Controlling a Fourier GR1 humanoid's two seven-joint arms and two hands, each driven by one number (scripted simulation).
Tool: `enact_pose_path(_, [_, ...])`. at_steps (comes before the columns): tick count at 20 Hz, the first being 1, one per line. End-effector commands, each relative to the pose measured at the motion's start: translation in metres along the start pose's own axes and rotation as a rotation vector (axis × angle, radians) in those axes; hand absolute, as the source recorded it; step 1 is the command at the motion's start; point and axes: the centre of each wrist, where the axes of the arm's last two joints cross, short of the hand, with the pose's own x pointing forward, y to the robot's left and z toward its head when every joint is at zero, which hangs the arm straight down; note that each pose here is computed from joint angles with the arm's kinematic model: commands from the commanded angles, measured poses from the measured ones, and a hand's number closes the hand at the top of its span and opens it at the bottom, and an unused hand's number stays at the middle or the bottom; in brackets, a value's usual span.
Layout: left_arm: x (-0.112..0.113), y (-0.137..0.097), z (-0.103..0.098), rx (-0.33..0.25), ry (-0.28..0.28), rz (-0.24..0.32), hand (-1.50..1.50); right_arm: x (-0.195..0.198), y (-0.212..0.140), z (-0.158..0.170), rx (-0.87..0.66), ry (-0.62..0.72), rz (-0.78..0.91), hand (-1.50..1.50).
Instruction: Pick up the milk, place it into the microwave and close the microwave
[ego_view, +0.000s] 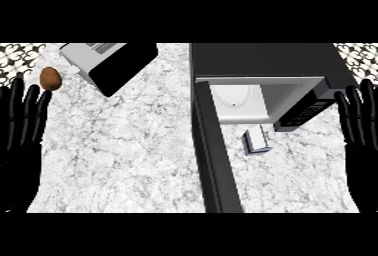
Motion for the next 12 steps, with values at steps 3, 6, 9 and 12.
enact_pose_path(3, [0.001, -0.027, 0.021, 0.016, 0.02, 0.036, -1.5, 0.004, -0.001, 0.002, -0.002, 0.027, 0.082, -1.5])
enact_pose_path(6, [-0.006, -0.039, 0.039, 0.027, 0.096, -0.001, -1.5, 0.001, 0.009, -0.004, 0.0, 0.029, 0.076, -1.5])
enact_pose_path(9, [0.014, -0.054, 0.046, 0.163, 0.187, 0.231, -1.5, -0.013, 0.008, 0.029, 0.047, 0.172, -0.011, -1.5])
enact_pose_path(12, [0.011, -0.064, 0.082, 0.176, 0.193, 0.245, -1.5, -0.019, -0.005, 0.029, 0.034, 0.191, 0.004, -1.5])
